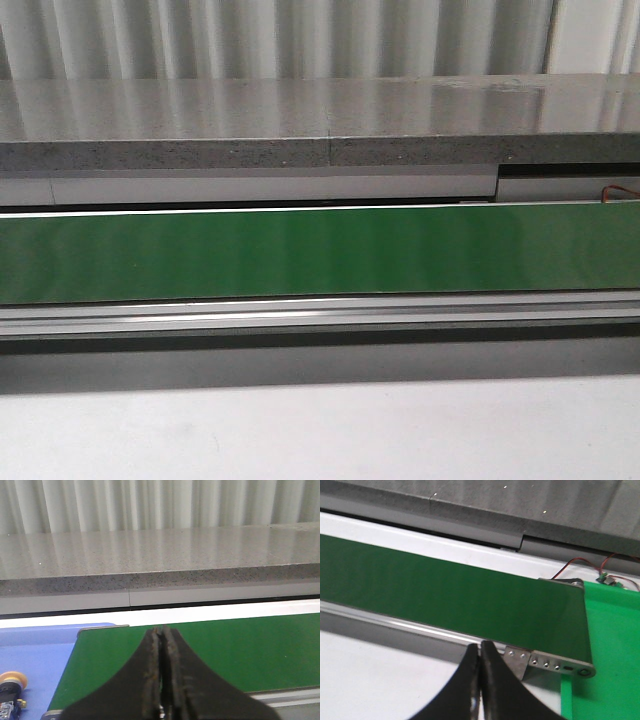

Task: Move button from right to left

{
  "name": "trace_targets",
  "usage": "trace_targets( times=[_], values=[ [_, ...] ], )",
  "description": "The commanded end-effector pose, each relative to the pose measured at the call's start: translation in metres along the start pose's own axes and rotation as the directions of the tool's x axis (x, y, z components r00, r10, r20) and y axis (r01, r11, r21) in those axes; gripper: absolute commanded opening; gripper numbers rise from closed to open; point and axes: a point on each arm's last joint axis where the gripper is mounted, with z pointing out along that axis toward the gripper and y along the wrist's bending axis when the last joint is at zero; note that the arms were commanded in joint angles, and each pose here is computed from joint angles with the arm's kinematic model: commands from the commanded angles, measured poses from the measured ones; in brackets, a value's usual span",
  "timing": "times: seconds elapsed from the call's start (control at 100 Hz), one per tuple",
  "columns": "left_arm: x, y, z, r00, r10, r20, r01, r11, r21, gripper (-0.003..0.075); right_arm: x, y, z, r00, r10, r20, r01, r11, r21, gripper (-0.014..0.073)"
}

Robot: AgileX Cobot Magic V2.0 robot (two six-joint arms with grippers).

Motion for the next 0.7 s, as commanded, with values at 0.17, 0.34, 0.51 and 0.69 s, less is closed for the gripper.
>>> trace_targets(
  times=[0.17,0.34,0.51,0.69],
  values=[
    [0.006,0.000,-0.001,0.998,-0.008,0.061,0.008,1.000,-0.002,-0.0020,-0.007,-0.015,0.013,0.942,0.012,0.335,-0.077,0.980,0.181,-0.0066],
    [0.006,0.000,-0.001,0.998,-0.008,0.061,0.008,1.000,-0.002,-0.0020,0.015,-0.020,0.024,0.919,0.014,0.393,-0.118,0.963,0.242,-0.0066],
    [0.006,0.000,-0.001,0.998,-0.008,0.061,0.008,1.000,-0.002,-0.0020,0.048,-0.019,0.030,0.926,-0.001,0.377,-0.106,0.959,0.263,-0.0066],
    [0.006,0.000,-0.001,0.998,-0.008,0.061,0.008,1.000,-0.002,-0.0020,0.061,-0.018,0.028,0.930,0.016,0.367,-0.120,0.957,0.263,-0.0066]
  ],
)
